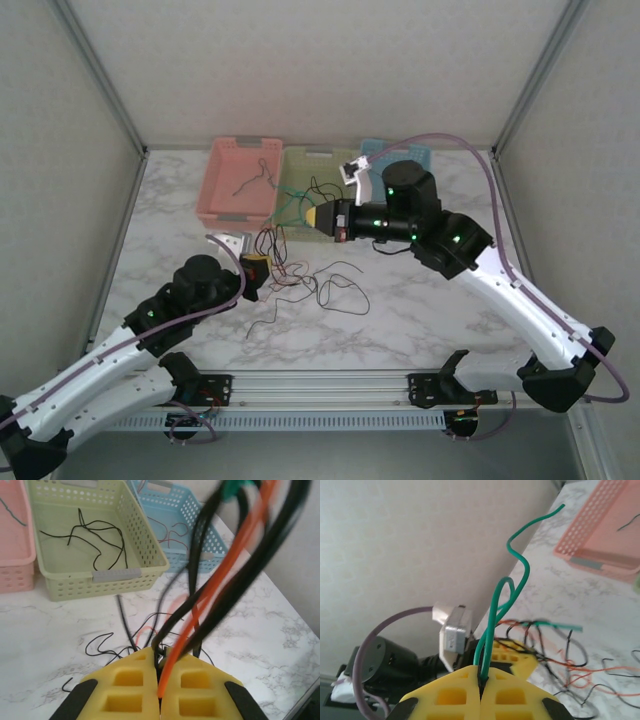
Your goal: Untangle the cables
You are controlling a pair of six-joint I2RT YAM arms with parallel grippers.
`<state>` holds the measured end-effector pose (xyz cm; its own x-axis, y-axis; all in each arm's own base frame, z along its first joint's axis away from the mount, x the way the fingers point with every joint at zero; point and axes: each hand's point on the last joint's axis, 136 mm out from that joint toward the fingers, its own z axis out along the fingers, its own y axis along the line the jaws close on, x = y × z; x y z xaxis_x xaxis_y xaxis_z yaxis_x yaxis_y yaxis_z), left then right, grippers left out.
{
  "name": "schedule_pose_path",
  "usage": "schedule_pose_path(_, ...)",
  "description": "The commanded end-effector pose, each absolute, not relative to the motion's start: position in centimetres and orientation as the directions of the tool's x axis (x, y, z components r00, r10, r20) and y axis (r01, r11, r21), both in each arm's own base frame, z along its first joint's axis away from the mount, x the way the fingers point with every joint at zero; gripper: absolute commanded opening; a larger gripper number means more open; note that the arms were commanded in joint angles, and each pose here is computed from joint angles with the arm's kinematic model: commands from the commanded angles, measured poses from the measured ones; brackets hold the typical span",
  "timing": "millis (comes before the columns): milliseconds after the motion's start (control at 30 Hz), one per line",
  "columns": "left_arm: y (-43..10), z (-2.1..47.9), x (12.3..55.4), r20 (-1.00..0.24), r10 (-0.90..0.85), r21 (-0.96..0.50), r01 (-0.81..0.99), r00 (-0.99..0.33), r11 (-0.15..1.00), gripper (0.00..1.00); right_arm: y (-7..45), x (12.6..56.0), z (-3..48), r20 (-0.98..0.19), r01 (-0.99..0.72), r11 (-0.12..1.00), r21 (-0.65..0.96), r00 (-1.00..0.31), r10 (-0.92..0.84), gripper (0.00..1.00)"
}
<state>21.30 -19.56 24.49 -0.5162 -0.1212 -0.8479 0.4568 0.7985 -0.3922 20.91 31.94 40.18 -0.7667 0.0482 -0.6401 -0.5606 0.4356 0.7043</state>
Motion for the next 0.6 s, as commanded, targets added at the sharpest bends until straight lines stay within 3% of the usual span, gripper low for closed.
schedule_pose_path(0,-17.8,22.8,21.2,-0.832,-0.119,-0.370,0.383,-0.541,0.846,0.00,29.1,21.1,44.2,-0.708,-0.609,0.424,0.670,-0.697,0.116,0.00)
schedule_pose_path(400,-15.6,22.9,21.1,-0.846,-0.129,-0.331,0.321,-0.518,0.887,0.00,22.2,24.0,44.8,-0.747,-0.532,0.584,0.613,-0.632,0.209,0.00)
schedule_pose_path(567,-15.0,23.1,21.0,-0.850,-0.143,-0.332,0.304,-0.508,0.893,0.00,23.1,24.2,44.0,-0.720,-0.534,0.540,0.651,-0.661,0.213,0.00)
